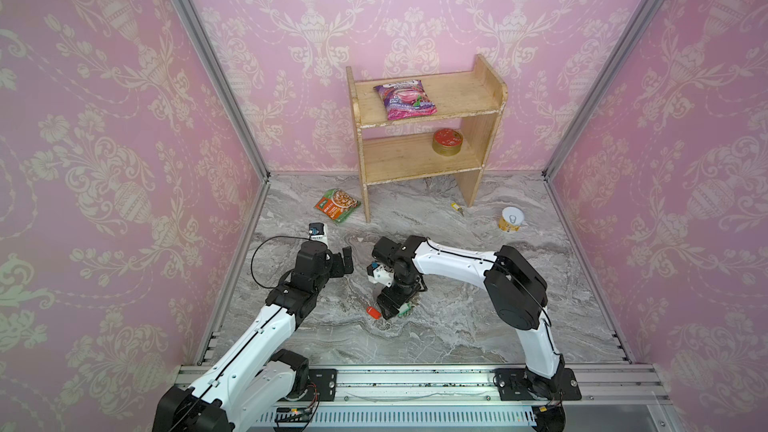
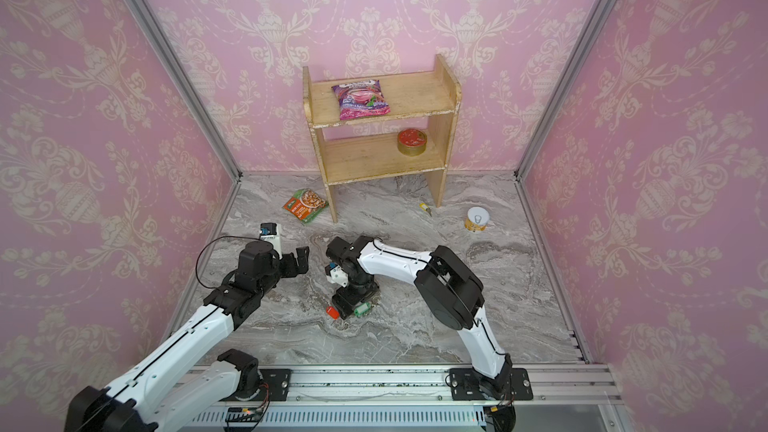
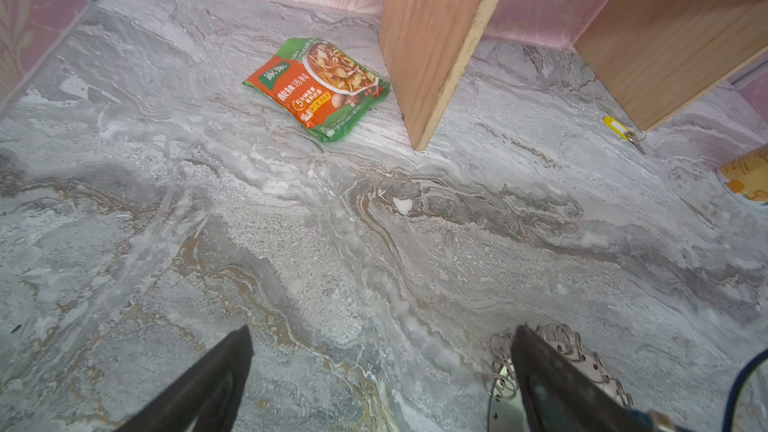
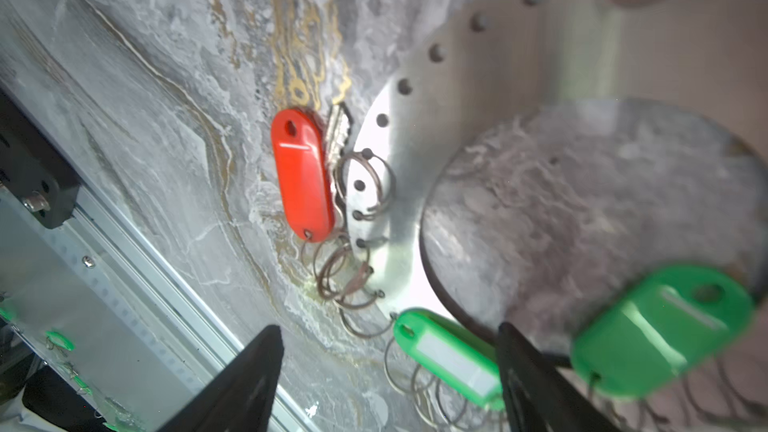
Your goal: Put the keys on the keyring
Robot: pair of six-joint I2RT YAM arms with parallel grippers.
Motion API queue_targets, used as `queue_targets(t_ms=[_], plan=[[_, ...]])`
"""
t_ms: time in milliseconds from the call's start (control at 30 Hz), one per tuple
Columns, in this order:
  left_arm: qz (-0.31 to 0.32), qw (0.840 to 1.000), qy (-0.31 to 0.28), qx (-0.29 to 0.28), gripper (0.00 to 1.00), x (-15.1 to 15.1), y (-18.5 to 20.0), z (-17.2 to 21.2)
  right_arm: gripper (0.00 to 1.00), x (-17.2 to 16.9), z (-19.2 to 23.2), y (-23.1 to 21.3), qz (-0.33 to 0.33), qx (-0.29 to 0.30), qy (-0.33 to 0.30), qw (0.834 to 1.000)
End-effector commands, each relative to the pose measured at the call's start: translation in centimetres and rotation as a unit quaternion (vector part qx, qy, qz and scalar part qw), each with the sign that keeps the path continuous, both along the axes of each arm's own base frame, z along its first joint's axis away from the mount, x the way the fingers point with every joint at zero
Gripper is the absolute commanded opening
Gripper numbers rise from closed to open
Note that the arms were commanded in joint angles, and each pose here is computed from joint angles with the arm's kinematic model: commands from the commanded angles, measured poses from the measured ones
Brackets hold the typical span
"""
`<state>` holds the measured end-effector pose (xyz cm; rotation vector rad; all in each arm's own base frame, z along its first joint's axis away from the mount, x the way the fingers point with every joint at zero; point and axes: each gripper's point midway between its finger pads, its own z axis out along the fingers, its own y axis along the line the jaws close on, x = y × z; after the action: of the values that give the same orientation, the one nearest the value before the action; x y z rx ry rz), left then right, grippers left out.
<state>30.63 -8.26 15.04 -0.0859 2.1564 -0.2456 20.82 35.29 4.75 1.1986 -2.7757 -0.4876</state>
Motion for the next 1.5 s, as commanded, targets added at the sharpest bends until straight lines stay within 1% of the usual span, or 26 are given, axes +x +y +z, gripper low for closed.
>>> queue_targets(t_ms=[0, 67, 167, 233, 367, 433, 500, 667, 800, 900, 1067, 1167, 1333, 1467], plan=[[-0.023, 0.999, 0.023, -0.017, 0.99, -0.3, -1.8, -0.1, 0.84, 2.4, 4.9, -0.4, -0.065, 0.041, -0.047, 0.996], [-0.036, 0.999, 0.035, -0.015, 0.99, -0.6, -2.7, -0.6, 0.84, 3.4, 5.8, -1.3, -0.106, 0.050, -0.057, 0.992], [-0.048, 0.997, 0.050, -0.016, 0.99, -0.9, -3.8, -1.4, 0.80, 4.3, 5.3, -2.9, -0.162, 0.051, -0.049, 0.984], [-0.053, 0.997, 0.057, -0.018, 0.99, -1.0, -4.4, -1.8, 0.78, 4.4, 4.6, -3.7, -0.187, 0.048, -0.046, 0.980], [-0.071, 0.994, 0.079, -0.018, 0.98, -1.5, -6.1, -3.1, 0.75, 4.5, 3.0, -5.2, -0.218, 0.029, -0.056, 0.974], [-0.080, 0.993, 0.091, -0.014, 0.98, -1.8, -6.8, -3.9, 0.74, 5.0, 2.5, -5.7, -0.231, 0.021, -0.062, 0.971], [-0.087, 0.991, 0.100, -0.012, 0.98, -1.9, -7.4, -4.6, 0.73, 5.8, 1.9, -6.4, -0.242, 0.001, -0.077, 0.967], [-0.089, 0.991, 0.103, -0.013, 0.98, -1.7, -8.1, -5.1, 0.71, 7.5, 1.0, -6.6, -0.251, -0.027, -0.104, 0.962], [-0.092, 0.990, 0.105, -0.009, 0.98, -1.5, -8.3, -5.2, 0.64, 8.1, -0.1, -6.8, -0.241, -0.051, -0.112, 0.963], [-0.091, 0.990, 0.107, -0.006, 0.98, -1.6, -8.3, -5.3, 0.61, 8.2, -0.7, -7.1, -0.235, -0.067, -0.118, 0.963], [-0.091, 0.990, 0.106, -0.005, 0.99, -1.7, -8.3, -5.4, 0.60, 7.8, -1.5, -8.2, -0.223, -0.097, -0.125, 0.962], [-0.091, 0.990, 0.105, -0.005, 0.99, -1.7, -8.2, -5.3, 0.60, 7.6, -1.8, -9.2, -0.223, -0.116, -0.132, 0.959], [-0.091, 0.991, 0.100, -0.005, 0.99, -1.7, -8.2, -4.8, 0.59, 7.4, -0.3, -10.4, -0.235, -0.118, -0.152, 0.953], [-0.092, 0.991, 0.100, -0.004, 0.99, -1.8, -8.2, -4.8, 0.58, 7.0, -0.2, -11.6, -0.234, -0.139, -0.153, 0.950]])
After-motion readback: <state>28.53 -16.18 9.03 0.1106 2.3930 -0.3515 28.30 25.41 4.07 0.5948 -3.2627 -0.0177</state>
